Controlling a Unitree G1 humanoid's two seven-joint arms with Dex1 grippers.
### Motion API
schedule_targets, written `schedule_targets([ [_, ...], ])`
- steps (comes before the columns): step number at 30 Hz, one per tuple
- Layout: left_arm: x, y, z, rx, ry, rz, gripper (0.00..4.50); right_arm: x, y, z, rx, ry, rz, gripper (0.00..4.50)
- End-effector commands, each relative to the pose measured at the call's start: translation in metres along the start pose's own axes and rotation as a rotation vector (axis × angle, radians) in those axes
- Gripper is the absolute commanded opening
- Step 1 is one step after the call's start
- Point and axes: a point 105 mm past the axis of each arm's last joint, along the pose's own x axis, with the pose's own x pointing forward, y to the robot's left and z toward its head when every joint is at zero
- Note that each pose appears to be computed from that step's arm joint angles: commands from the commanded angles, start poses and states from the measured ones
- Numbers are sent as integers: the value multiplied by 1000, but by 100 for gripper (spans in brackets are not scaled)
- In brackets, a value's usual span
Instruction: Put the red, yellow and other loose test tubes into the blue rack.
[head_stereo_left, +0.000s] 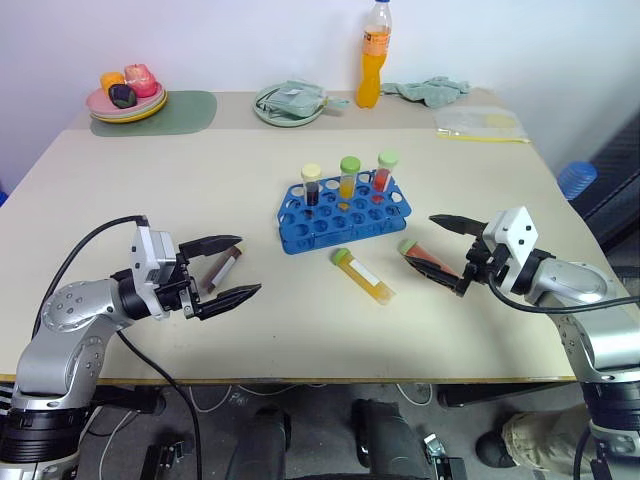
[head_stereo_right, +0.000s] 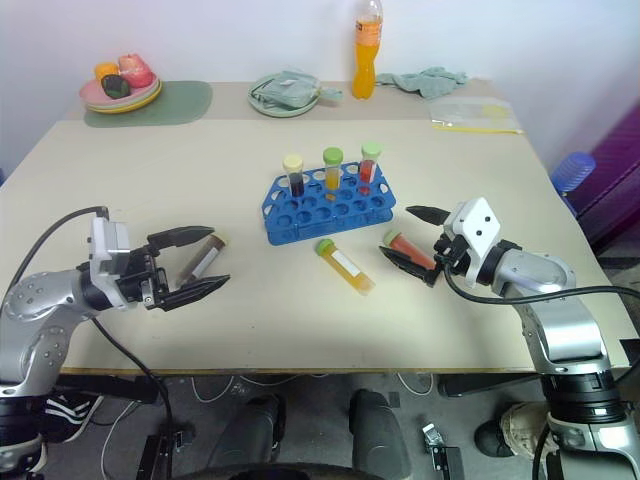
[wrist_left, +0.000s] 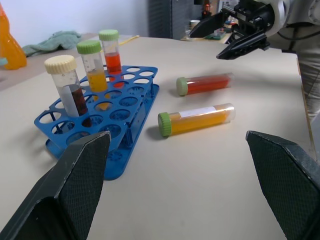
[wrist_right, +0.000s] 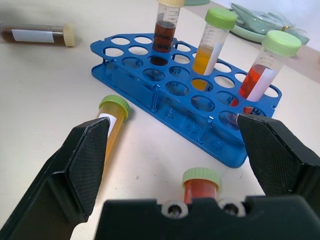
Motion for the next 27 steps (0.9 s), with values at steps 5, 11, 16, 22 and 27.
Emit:
schedule_targets([
  [5,6,-2,11,20,-46,-22,447,3,-28,34,-20,-3,-161,450],
  [11,6,1,11,28,-43,-26,447,9,-35,35,47,143,-201,450],
  [16,13,-1,13,21,-65,-24,447,10,-36,30,104,335,-225,450],
  [22,22,-7,10,12,-79,-47,447,11,-16,16,218,549,-117,450],
  [27,27,-13,6,4,-89,-39,447,10,-13,3,310,757,-106,450],
])
